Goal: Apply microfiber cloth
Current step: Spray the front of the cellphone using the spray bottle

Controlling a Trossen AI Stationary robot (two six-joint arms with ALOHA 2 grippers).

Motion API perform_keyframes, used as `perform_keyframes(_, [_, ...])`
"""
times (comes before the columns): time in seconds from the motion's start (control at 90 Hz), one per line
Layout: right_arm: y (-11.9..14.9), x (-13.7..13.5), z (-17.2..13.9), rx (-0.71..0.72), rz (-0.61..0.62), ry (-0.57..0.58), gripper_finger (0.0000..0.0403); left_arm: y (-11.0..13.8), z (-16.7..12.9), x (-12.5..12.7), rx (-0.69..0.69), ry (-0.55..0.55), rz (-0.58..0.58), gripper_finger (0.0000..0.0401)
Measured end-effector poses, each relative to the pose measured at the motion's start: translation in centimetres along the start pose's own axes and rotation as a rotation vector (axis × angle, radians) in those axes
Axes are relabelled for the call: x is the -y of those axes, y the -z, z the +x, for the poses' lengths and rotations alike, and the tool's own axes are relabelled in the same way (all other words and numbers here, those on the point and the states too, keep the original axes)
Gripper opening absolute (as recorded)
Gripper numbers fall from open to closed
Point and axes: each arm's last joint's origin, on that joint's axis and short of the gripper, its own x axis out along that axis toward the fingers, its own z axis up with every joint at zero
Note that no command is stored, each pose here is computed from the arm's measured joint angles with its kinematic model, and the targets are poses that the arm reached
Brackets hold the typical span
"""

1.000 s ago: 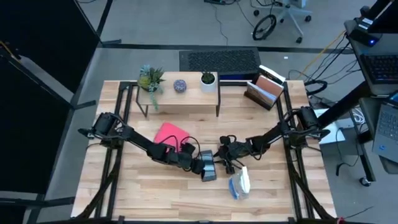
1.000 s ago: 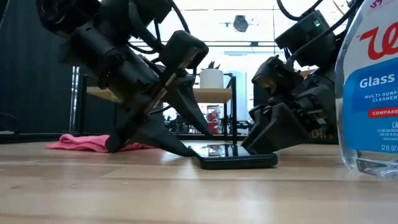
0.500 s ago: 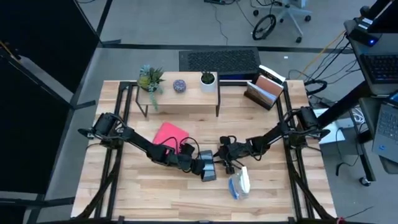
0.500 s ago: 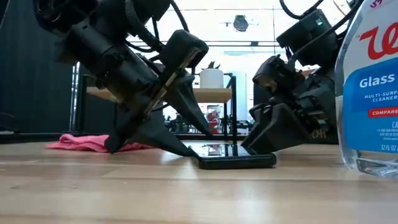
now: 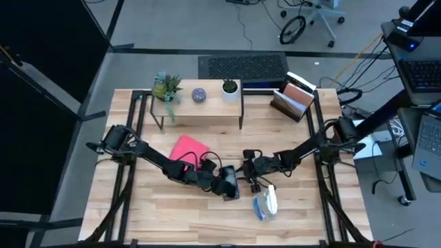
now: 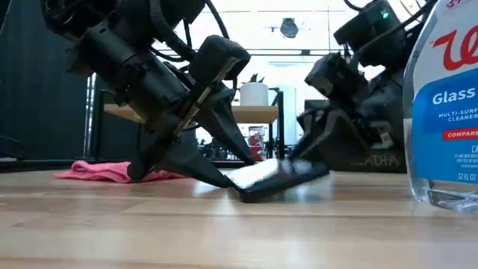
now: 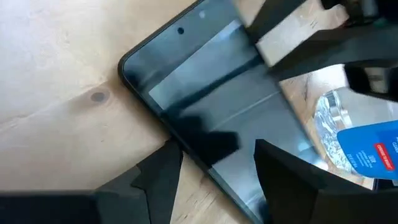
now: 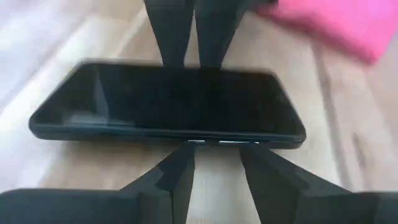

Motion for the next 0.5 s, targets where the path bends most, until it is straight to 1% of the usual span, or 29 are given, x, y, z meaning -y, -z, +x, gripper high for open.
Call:
perform_keyframes(0.222, [0.7, 0.0, 0.0, -0.079, 0.004, 0.003, 0.0123, 0.0, -0.1, -0.3, -0.008, -0.049, 0.013, 0.0189])
perform_keyframes(0.3, [1.1, 0.0, 0.0, -0.124, 0.002, 0.000, 0.0123, 0.0, -0.1, -0.3, -0.010, -0.053, 0.014, 0.0189])
perform_keyframes(0.4, [1.3, 0.0, -0.1, -0.146, 0.004, -0.003, 0.0123, 0.1, -0.2, -0.3, -0.035, -0.049, 0.013, 0.0189])
perform_keyframes(0.5, [1.4, 0.0, -0.1, -0.159, 0.012, -0.004, 0.0123, 0.1, -0.5, -0.1, -0.075, -0.038, -0.022, 0.0189])
